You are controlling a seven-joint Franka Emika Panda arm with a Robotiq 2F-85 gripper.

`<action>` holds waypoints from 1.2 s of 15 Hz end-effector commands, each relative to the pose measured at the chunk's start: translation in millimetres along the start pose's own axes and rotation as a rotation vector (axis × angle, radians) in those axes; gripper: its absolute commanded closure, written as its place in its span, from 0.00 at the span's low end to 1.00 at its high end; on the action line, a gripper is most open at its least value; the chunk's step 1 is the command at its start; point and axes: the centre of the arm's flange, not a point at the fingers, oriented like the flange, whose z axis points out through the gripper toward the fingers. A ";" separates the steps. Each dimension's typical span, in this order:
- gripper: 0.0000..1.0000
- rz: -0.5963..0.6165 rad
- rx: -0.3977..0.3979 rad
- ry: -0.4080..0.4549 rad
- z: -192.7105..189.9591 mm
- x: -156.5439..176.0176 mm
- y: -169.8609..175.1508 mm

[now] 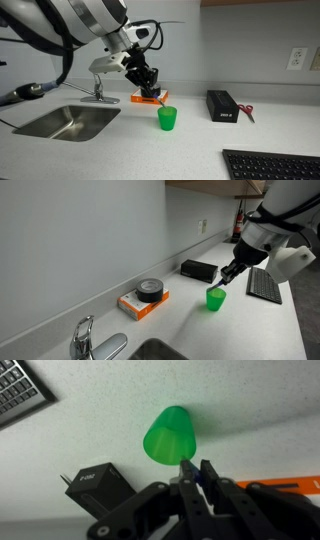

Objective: Remove the blue pen from the green cup and put it on the countertop

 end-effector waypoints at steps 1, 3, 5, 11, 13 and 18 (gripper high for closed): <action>0.96 -0.034 0.130 0.149 -56.7 -29.5 1.5; 0.96 -0.058 0.204 0.224 -59.7 -36.4 -20.4; 0.96 -0.081 0.245 0.252 -40.8 -39.7 -51.1; 0.96 -0.154 0.298 0.159 25.4 -54.9 -95.7; 0.96 -0.154 0.307 0.085 39.1 -54.4 -96.6; 0.53 -0.144 0.298 -0.035 68.5 -51.2 -100.0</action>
